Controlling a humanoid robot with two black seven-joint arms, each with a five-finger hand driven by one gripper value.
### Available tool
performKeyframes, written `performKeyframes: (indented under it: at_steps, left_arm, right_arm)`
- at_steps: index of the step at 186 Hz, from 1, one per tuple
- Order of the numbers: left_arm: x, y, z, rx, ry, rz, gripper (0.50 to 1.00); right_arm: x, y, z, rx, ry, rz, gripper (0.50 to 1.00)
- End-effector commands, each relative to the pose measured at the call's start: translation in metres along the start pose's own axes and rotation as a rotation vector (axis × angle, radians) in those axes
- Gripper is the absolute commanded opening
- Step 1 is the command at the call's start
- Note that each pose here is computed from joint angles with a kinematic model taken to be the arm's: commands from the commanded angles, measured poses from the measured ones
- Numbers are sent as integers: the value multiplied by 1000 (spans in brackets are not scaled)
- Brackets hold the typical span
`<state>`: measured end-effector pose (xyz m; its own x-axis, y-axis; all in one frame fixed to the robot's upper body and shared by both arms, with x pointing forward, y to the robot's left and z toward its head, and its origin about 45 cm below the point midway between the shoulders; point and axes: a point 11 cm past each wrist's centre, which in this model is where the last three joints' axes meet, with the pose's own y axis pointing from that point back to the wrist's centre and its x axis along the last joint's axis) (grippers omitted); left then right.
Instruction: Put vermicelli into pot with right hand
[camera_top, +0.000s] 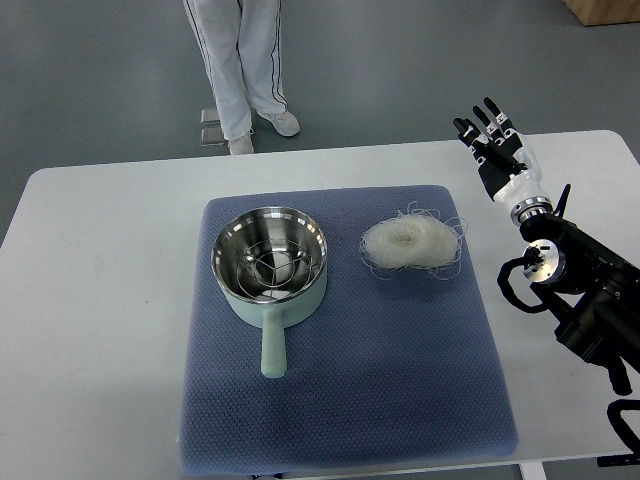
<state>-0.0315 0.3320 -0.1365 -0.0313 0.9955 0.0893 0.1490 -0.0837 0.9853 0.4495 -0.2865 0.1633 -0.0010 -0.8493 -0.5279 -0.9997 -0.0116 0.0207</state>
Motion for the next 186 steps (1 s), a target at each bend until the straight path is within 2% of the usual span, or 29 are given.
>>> performKeyframes:
  at_steps: [1, 186]
  left_arm:
    - [-1, 0, 0, 2, -3, -4, 1000]
    - [0, 0, 2, -3, -2, 7, 1000]
  right_arm:
    - [0, 0, 0, 0, 1, 0, 930]
    - [0, -2, -4, 4, 7, -2, 930]
